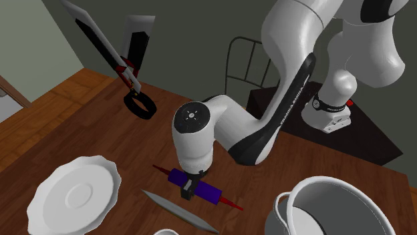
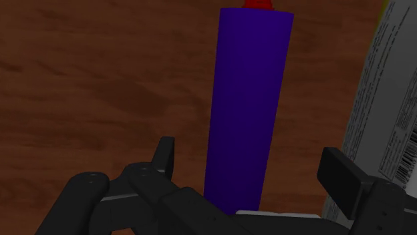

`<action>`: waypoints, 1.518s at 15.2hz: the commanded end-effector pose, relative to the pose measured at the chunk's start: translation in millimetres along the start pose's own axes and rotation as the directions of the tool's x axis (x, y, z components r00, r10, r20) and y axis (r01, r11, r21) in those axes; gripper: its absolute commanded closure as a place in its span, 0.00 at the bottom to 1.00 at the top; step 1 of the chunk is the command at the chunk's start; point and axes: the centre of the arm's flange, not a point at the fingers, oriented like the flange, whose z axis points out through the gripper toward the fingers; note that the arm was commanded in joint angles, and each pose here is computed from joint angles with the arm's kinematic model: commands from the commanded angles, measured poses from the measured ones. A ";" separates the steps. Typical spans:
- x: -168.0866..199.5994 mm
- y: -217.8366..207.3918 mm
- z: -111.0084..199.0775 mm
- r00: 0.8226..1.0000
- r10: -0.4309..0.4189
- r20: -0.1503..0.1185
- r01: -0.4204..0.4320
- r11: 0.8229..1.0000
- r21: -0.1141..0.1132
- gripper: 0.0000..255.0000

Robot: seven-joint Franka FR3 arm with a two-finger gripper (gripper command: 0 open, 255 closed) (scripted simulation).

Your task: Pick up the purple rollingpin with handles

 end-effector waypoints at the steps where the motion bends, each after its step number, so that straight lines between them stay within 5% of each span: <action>1: 0.1 -3.5 10.1 1.000 0.005 0.000 -0.005 1.000 0.001 0.00; 8: -0.2 -3.3 39.6 1.000 0.005 0.000 -0.005 1.000 0.001 0.00; 9: -0.8 -3.1 39.0 1.000 0.005 0.000 -0.005 1.000 0.001 1.00; 18: -0.2 -3.3 39.6 1.000 0.005 0.000 -0.005 1.000 0.001 1.00; 23: 0.1 -3.5 13.2 1.000 0.005 0.000 -0.005 1.000 0.001 1.00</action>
